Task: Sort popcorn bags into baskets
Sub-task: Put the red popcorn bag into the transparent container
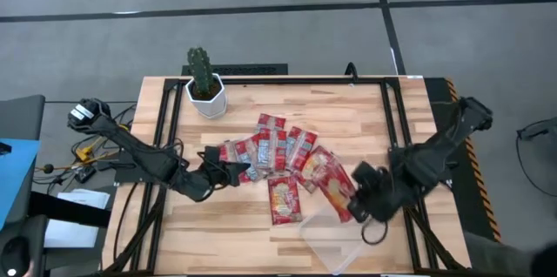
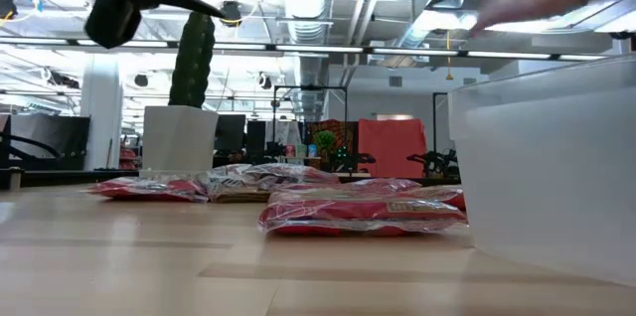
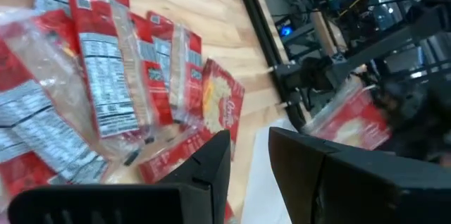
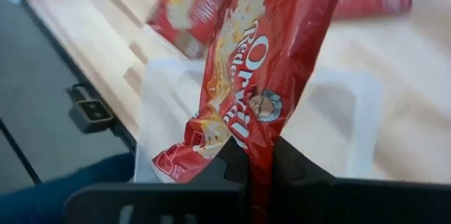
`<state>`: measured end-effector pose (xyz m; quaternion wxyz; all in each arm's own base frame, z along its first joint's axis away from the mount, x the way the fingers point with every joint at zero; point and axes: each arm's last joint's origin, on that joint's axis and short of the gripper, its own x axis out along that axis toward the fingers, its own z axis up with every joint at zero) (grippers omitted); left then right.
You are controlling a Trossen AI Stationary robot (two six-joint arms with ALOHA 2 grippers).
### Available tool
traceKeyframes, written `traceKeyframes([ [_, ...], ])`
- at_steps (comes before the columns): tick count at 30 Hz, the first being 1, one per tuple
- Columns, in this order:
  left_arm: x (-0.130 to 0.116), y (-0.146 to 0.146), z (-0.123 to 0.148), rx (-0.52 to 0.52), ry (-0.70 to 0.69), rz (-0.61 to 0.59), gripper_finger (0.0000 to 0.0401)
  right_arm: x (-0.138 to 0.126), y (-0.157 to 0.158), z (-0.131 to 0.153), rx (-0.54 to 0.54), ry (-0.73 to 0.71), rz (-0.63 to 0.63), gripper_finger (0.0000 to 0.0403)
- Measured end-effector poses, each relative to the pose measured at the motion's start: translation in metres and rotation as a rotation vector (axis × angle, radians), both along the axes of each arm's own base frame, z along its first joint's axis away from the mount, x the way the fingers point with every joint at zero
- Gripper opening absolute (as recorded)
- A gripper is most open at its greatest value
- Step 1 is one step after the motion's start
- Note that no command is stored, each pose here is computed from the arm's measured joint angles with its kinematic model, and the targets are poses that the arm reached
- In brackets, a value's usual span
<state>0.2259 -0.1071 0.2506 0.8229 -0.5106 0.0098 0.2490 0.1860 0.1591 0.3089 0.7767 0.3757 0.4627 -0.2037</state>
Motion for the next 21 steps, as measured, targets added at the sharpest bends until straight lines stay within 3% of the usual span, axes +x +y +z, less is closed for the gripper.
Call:
traceKeyframes([
  [5, 0.005, 0.005, 0.0, 0.001, 0.024, -0.057, 0.0086, -0.007, 0.039, -0.037, 0.041, 0.043, -0.028, 0.003],
  [11, 0.01, 0.013, -0.001, 0.005, 0.063, -0.122, 0.0086, 0.006, 0.074, -0.065, 0.074, 0.018, 0.021, 0.004],
  [21, 0.013, 0.018, -0.001, 0.05, 0.095, -0.191, 0.0086, 0.041, 0.079, -0.097, 0.111, 0.078, 0.048, 0.0043],
])
